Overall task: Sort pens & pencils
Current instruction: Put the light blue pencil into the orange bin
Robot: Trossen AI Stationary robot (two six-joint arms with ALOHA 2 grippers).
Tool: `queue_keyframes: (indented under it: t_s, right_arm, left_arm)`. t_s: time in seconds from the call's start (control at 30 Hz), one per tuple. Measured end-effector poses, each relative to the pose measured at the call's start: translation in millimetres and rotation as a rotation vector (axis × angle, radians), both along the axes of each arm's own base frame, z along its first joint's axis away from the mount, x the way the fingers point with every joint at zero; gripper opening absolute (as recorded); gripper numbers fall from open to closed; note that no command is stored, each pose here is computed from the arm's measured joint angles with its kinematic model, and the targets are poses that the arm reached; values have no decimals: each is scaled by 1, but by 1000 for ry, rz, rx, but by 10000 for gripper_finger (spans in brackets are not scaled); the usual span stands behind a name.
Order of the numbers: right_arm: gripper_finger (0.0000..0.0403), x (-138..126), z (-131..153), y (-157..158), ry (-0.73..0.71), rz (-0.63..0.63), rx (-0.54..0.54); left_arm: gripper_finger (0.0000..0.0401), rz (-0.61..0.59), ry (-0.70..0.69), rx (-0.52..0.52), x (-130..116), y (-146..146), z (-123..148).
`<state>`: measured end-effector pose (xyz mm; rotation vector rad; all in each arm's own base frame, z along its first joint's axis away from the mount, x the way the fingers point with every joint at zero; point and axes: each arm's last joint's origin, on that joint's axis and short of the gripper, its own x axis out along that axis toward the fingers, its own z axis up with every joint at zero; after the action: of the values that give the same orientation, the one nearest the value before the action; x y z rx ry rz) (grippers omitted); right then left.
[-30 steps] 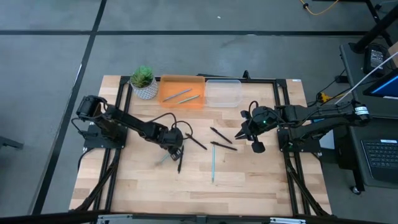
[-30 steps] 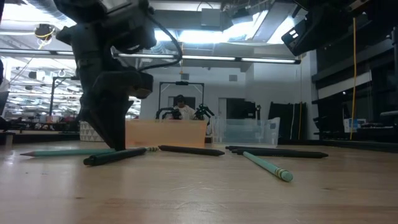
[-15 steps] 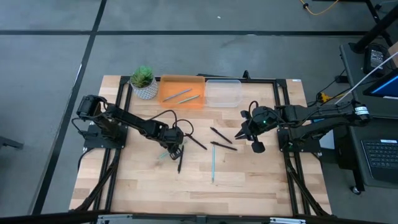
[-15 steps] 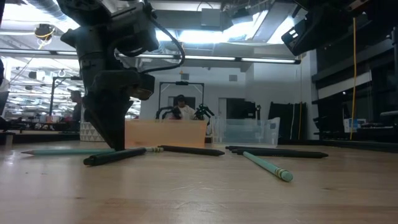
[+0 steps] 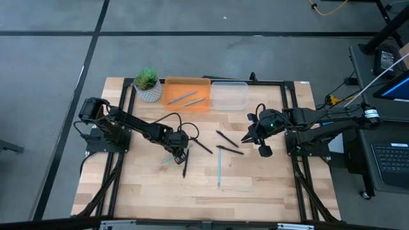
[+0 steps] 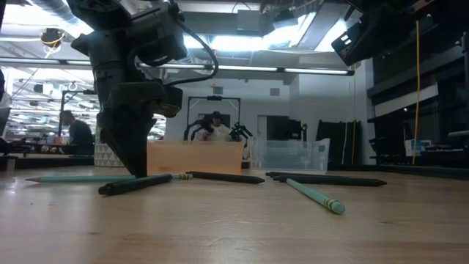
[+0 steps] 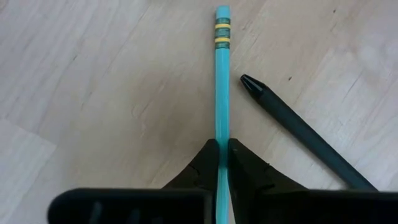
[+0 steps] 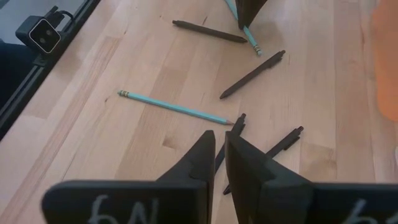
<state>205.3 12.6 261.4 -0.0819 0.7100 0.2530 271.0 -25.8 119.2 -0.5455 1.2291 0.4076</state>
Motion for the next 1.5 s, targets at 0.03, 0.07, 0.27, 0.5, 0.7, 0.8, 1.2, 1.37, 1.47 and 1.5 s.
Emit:
queue_keyframes:
  t_s: [0.03,0.07,0.27,0.5,0.7,0.8,1.2,1.37,1.47,1.5]
  right_arm:
    - [39,0,0,0,0,0,0]
    - [39,0,0,0,0,0,0]
    - [39,0,0,0,0,0,0]
    - [39,0,0,0,0,0,0]
    - [39,0,0,0,0,0,0]
    - [39,0,0,0,0,0,0]
    - [39,0,0,0,1,1,0]
    - [39,0,0,0,1,1,0]
    - [39,0,0,0,1,0,0]
    - [39,0,0,0,1,0,0]
  left_arm:
    - [14,-1,0,0,0,0,0]
    - [13,-1,0,0,0,0,0]
    - [14,-34,5,-2,4,-1,4]
    - [13,-83,61,48,12,-1,18]
    - [13,-74,149,99,11,1,28]
    - [13,-73,165,110,13,1,33]
    - [13,-140,114,201,34,1,75]
    - [13,-138,113,279,41,3,102]
    - [13,-155,85,329,46,3,116]
    - [13,-160,75,343,48,3,120]
